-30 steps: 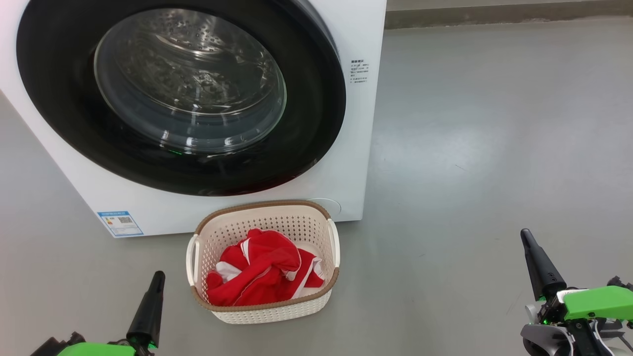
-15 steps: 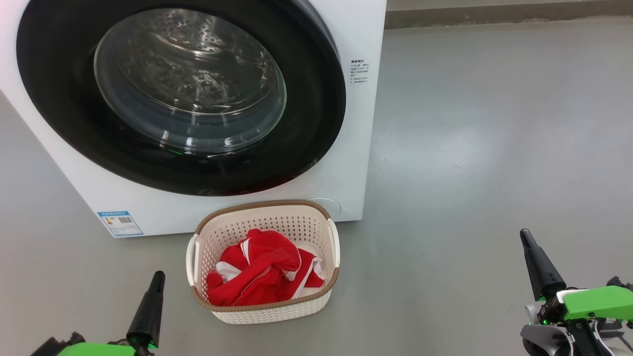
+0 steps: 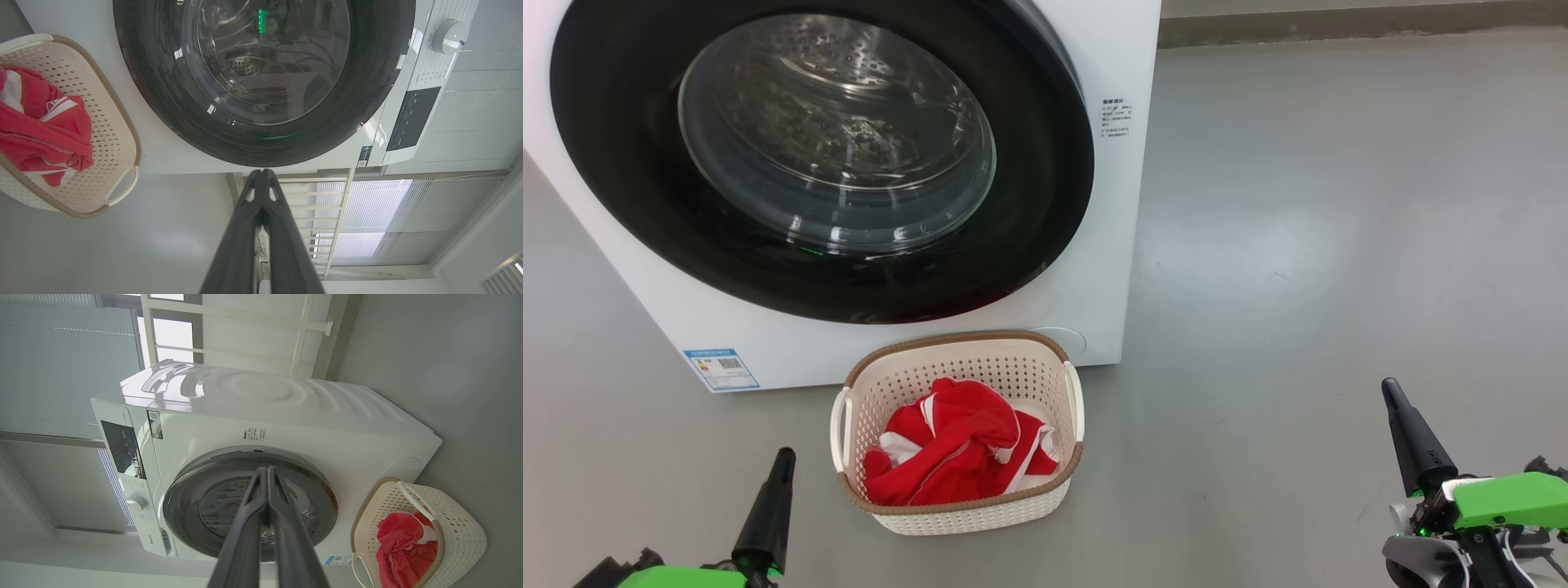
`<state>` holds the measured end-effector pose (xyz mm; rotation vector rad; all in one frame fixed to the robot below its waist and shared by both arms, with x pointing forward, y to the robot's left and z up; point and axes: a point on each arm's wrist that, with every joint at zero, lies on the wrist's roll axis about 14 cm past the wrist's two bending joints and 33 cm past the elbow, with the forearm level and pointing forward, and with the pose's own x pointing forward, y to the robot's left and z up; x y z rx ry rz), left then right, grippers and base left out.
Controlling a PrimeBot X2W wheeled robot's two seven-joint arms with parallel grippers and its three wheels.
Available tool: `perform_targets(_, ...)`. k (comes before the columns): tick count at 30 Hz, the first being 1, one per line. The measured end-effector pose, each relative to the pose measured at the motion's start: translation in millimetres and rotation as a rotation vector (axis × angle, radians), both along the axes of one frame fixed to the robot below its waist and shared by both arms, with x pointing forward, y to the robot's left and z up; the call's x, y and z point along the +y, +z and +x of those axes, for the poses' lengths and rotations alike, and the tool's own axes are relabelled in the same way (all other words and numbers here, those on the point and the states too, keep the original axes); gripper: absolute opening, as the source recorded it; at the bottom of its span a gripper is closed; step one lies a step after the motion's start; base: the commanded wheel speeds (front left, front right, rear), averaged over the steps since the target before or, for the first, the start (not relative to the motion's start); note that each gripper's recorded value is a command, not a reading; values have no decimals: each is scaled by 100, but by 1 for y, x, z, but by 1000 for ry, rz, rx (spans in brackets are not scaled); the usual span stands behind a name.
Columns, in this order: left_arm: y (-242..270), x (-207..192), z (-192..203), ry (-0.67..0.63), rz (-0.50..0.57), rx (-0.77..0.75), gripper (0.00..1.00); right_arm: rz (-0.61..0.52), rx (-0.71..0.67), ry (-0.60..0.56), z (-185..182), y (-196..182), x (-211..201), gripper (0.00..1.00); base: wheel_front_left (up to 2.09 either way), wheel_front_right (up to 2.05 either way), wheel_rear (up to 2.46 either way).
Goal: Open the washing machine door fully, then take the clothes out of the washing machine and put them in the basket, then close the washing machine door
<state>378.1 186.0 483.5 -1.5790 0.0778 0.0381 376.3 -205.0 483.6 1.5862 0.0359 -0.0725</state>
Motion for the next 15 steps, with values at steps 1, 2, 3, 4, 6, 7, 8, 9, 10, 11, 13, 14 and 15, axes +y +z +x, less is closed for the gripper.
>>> perform_targets(1, 0, 0, 0, 0, 0, 0, 0, 0, 0, 0, 0, 0, 0, 0, 0, 0, 0)
perform_targets(2, 0, 0, 0, 0, 0, 0, 0, 0, 0, 0, 0, 0, 0, 0, 0, 0, 0)
perform_targets(3, 0, 0, 0, 0, 0, 0, 0, 0, 0, 0, 0, 0, 0, 0, 0, 0, 0)
perform_targets(4, 0, 0, 0, 0, 0, 0, 0, 0, 0, 0, 0, 0, 0, 0, 0, 0, 0)
perform_targets(6, 0, 0, 0, 0, 0, 0, 0, 0, 0, 0, 0, 0, 0, 0, 0, 0, 0)
perform_targets(7, 0, 0, 0, 0, 0, 0, 0, 0, 0, -1, 0, 0, 0, 0, 0, 0, 0)
perform_targets(8, 0, 0, 0, 0, 0, 0, 0, 0, 0, -1, 0, 0, 0, 0, 0, 0, 0)
perform_targets(9, 0, 0, 0, 0, 0, 0, 0, 0, 0, -1, 0, 0, 0, 0, 0, 0, 0)
perform_targets(10, 0, 0, 0, 0, 0, 0, 0, 0, 0, -1, 0, 0, 0, 0, 0, 0, 0)
perform_targets(11, 0, 0, 0, 0, 0, 0, 0, 0, 0, -1, 0, 0, 0, 0, 0, 0, 0)
perform_targets(13, 0, 0, 0, 0, 0, 0, 0, 0, 0, -1, 0, 0, 0, 0, 0, 0, 0)
perform_targets(14, 0, 0, 0, 0, 0, 0, 0, 0, 0, -1, 0, 0, 0, 0, 0, 0, 0)
perform_targets(15, 0, 0, 0, 0, 0, 0, 0, 0, 0, -1, 0, 0, 0, 0, 0, 0, 0)
